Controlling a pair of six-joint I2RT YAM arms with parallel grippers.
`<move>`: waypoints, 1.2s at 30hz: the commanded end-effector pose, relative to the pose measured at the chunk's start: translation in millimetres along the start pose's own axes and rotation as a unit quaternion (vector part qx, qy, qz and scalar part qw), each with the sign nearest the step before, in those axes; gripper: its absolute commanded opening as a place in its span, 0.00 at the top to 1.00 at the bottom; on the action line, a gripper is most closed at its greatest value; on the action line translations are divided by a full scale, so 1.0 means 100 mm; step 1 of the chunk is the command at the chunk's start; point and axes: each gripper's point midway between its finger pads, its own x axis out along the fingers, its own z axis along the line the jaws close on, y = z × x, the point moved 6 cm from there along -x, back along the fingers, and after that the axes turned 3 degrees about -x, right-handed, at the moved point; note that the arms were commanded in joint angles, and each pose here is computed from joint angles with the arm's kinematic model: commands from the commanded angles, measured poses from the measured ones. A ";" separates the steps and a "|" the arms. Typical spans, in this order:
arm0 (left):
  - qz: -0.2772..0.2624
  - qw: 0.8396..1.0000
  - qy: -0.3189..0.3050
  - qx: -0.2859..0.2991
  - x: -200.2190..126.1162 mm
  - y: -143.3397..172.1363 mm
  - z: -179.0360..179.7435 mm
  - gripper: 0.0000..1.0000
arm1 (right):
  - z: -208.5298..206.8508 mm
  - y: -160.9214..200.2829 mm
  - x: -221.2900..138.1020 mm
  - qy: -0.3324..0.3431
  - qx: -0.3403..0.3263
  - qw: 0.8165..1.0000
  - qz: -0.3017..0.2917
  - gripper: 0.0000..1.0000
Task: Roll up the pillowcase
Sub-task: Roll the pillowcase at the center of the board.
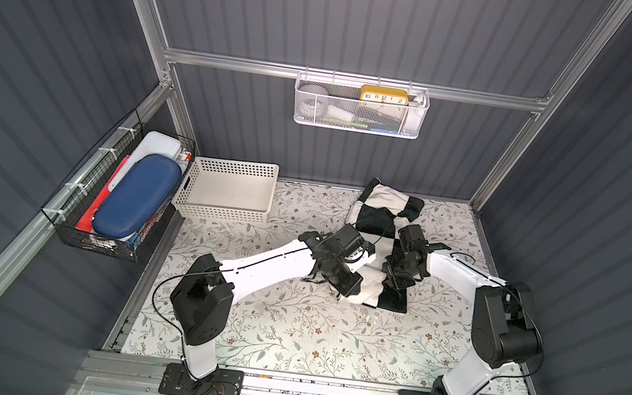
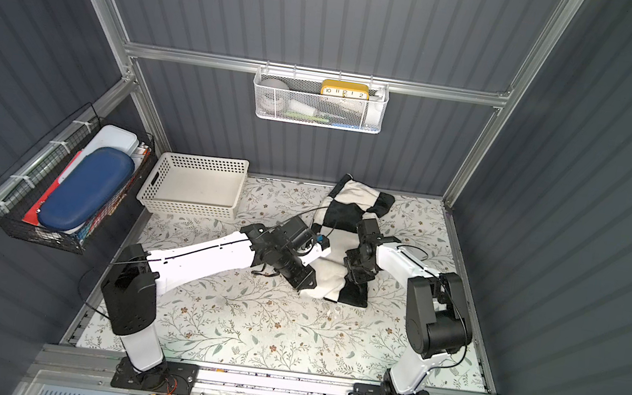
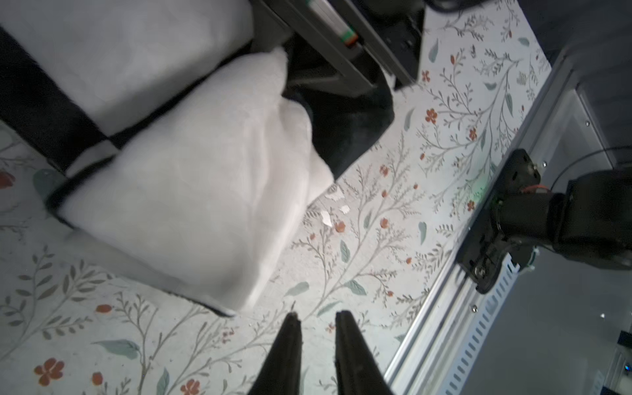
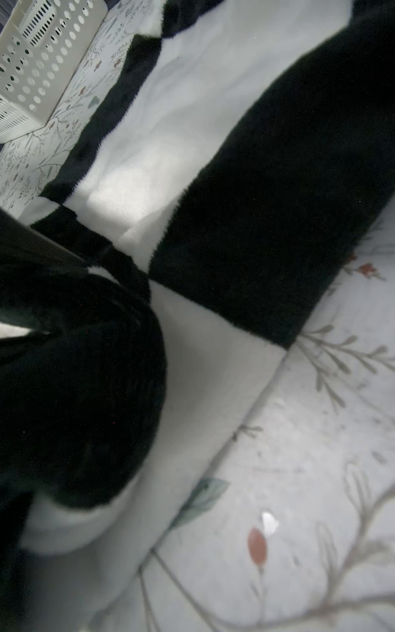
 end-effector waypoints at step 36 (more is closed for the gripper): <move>0.043 0.995 -0.006 -0.089 0.81 -0.05 0.77 0.85 | -0.60 0.78 -0.24 -0.121 0.031 0.981 -0.147 0.13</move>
